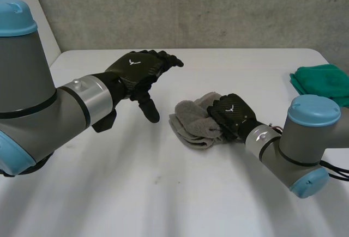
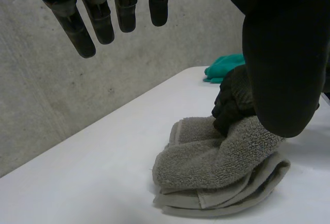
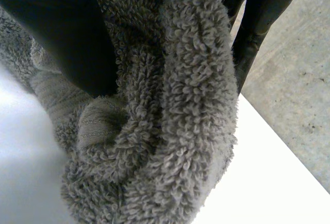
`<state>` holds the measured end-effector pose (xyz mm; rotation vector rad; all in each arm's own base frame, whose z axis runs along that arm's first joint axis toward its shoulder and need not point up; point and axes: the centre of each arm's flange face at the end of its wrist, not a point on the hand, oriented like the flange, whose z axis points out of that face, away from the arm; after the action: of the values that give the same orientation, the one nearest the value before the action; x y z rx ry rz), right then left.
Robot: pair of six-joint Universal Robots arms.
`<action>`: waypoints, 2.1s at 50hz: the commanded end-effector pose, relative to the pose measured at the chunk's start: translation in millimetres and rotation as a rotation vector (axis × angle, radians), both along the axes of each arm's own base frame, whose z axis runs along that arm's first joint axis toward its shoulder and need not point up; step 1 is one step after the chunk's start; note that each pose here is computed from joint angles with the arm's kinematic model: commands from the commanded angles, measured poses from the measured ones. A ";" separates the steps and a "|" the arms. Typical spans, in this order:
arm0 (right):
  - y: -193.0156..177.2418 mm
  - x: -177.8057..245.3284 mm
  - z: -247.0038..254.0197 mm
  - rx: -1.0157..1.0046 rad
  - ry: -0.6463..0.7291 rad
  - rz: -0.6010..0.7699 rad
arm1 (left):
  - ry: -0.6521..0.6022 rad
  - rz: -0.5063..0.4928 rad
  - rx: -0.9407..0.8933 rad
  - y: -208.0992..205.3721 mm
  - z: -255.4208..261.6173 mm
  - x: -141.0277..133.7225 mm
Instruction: Fold the laundry.
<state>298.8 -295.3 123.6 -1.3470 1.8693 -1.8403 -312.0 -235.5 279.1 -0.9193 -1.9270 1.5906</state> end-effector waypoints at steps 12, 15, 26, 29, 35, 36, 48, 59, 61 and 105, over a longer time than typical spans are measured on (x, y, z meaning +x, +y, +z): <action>-79.9 -79.1 29.5 -0.071 0.018 -0.222 | -0.003 0.003 0.005 -1.0 -3.4 0.7; -97.2 -92.0 29.3 -0.081 0.044 -0.252 | -0.003 0.005 0.005 -1.1 -3.4 0.8; -156.4 -111.5 52.1 -0.204 0.057 -0.249 | -0.003 0.007 0.010 -2.2 -4.9 0.8; -173.2 -109.9 78.2 -0.299 0.019 -0.235 | -0.003 0.008 0.007 -3.1 -5.0 1.0; -209.6 -126.4 130.5 -0.450 -0.101 -0.279 | 0.000 0.022 0.006 -7.1 -4.5 4.5; -212.9 -129.5 134.7 -0.459 -0.116 -0.277 | 0.000 0.025 0.006 -8.0 -4.5 5.2; -244.1 -211.1 120.2 -0.462 -0.101 -0.341 | -0.005 0.028 0.014 -9.6 -8.0 5.6; -243.8 -271.0 37.0 -0.282 -0.055 -0.330 | -0.012 0.028 0.034 -10.9 -15.0 4.3; -242.0 -275.8 25.9 -0.269 -0.033 -0.335 | -0.013 0.028 0.036 -10.9 -16.0 4.3; -51.9 -93.3 230.7 -0.178 -0.436 -0.493 | 0.185 0.313 -0.209 -24.4 58.9 52.5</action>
<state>138.4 -414.7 365.1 -0.4939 2.0213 -2.6509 -275.8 -256.9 325.8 -0.6245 -1.8839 1.8957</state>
